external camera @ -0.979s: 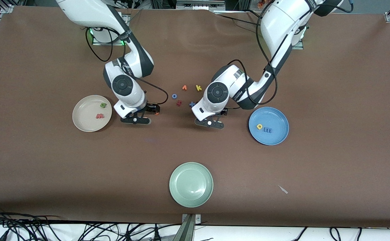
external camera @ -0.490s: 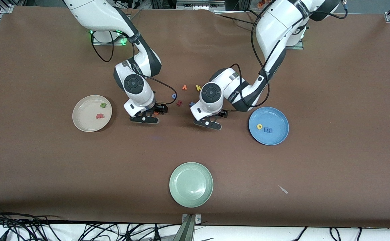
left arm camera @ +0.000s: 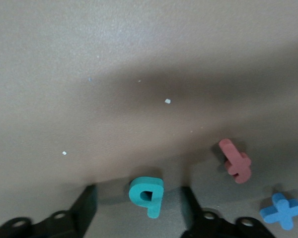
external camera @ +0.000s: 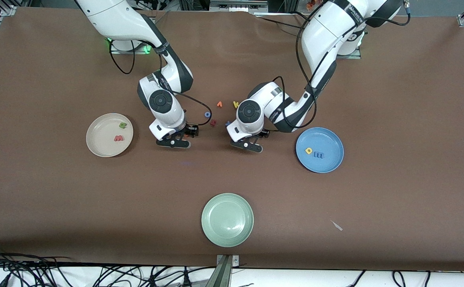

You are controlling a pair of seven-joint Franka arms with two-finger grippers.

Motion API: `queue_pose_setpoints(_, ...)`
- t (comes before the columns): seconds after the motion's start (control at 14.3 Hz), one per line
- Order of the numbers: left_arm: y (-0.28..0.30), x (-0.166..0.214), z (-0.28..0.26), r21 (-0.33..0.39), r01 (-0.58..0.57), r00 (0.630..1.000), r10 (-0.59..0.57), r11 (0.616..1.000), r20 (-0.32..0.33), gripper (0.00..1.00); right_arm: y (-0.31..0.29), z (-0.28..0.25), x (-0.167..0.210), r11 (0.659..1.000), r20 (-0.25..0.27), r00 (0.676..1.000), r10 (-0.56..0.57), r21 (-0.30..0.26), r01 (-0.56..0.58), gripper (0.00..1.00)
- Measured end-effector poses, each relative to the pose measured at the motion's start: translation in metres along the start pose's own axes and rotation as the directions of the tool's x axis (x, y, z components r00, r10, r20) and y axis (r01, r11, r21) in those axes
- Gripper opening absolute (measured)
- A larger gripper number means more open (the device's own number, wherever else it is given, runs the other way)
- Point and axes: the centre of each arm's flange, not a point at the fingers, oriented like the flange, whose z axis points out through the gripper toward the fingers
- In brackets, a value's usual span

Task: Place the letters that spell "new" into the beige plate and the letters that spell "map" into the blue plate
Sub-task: 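Carry the e toward the white plate while the left gripper lowers the d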

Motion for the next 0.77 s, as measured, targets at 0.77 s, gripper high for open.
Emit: queue_pose_setpoints(0.77,-0.045,0.014,-0.066,0.031,-0.029,1.000,0.029,0.999,0.006,0.28,-0.007,0.003,-0.005,1.000,0.005,1.000,-0.016,0.001,0.016,0.50)
